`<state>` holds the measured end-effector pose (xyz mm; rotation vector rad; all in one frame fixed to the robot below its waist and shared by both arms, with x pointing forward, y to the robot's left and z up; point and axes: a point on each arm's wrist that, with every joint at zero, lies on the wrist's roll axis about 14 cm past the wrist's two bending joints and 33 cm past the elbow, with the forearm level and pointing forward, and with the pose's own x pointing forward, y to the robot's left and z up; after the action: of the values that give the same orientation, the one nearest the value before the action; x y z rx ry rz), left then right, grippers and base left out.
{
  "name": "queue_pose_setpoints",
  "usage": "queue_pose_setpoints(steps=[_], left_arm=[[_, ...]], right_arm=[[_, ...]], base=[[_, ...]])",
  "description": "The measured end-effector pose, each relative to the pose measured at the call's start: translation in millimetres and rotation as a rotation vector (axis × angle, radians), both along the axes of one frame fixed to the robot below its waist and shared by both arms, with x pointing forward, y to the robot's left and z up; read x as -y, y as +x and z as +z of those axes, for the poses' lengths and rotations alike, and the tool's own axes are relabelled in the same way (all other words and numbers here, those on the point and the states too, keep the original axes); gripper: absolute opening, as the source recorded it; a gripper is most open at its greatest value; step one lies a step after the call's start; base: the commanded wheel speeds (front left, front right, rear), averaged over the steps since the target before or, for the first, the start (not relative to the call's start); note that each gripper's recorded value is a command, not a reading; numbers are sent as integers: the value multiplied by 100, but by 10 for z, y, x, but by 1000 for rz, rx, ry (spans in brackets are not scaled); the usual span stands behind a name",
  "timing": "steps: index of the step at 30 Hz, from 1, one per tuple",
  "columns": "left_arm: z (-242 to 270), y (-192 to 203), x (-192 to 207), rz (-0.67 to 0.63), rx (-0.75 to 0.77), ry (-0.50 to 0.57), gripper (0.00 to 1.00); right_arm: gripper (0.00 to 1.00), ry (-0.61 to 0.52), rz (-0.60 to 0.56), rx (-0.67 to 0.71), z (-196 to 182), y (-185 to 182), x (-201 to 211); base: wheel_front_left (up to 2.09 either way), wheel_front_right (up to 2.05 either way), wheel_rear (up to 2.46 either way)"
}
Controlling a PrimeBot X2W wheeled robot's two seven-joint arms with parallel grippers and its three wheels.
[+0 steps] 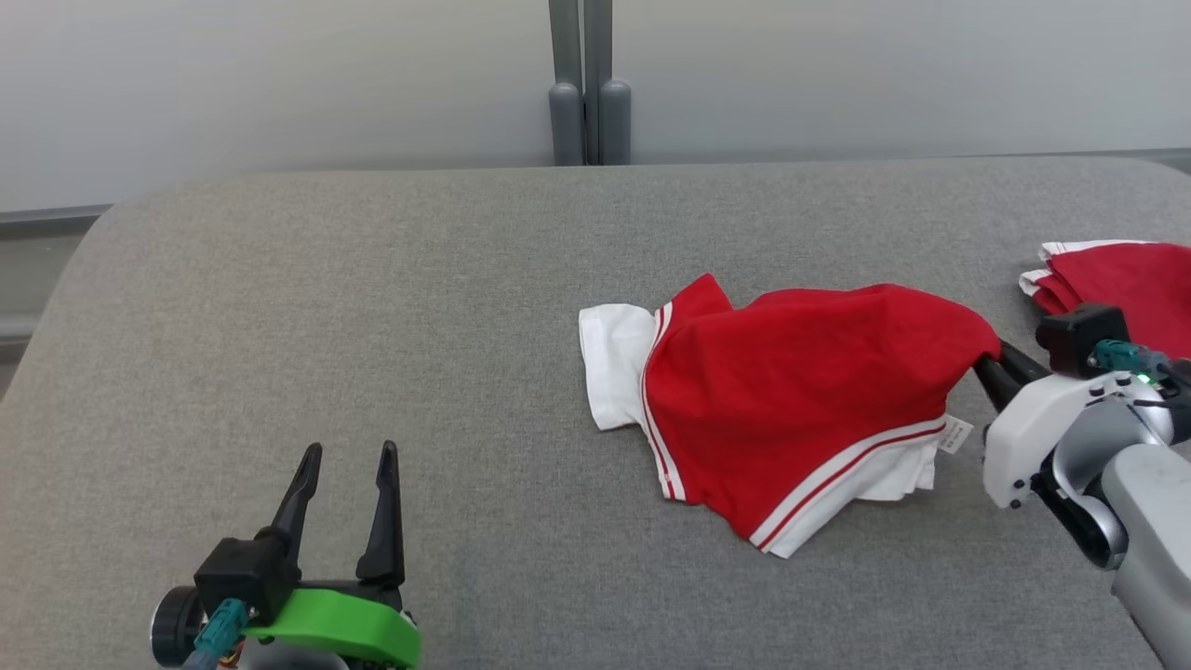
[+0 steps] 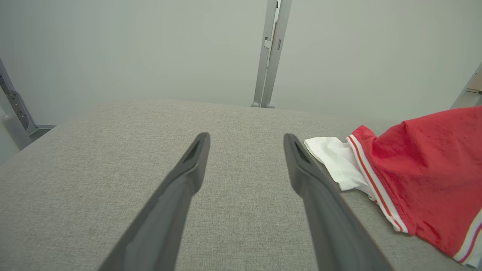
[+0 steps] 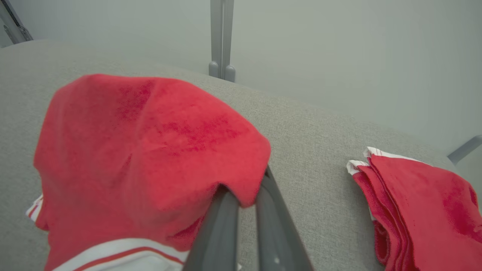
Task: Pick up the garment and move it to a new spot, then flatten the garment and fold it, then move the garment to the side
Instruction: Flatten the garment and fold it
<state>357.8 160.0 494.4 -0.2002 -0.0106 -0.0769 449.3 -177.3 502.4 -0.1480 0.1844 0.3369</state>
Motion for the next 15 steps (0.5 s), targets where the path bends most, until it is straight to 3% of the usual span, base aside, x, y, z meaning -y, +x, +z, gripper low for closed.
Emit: queue_pose_setpoints(steps=[3,4,7,9,15], left_arm=[[-30,75,57,-20,-8,1,100],[-59,93,62,-21,-17,1,100],[-144,129,49,-20,-42,2,100],[-170,143,25,-14,-50,3,100],[-173,114,-27,1,-52,9,100]], right_arm=[[0,-49,-41,-75,-145,54,230],[6,-70,-55,-118,-243,63,300],[45,-112,-82,-223,-534,50,428],[100,-122,-102,-262,-652,52,495],[100,-65,-138,-191,-528,143,504]], base=[[0,0,0],[0,0,0],[0,0,0],[0,0,0],[0,0,0]])
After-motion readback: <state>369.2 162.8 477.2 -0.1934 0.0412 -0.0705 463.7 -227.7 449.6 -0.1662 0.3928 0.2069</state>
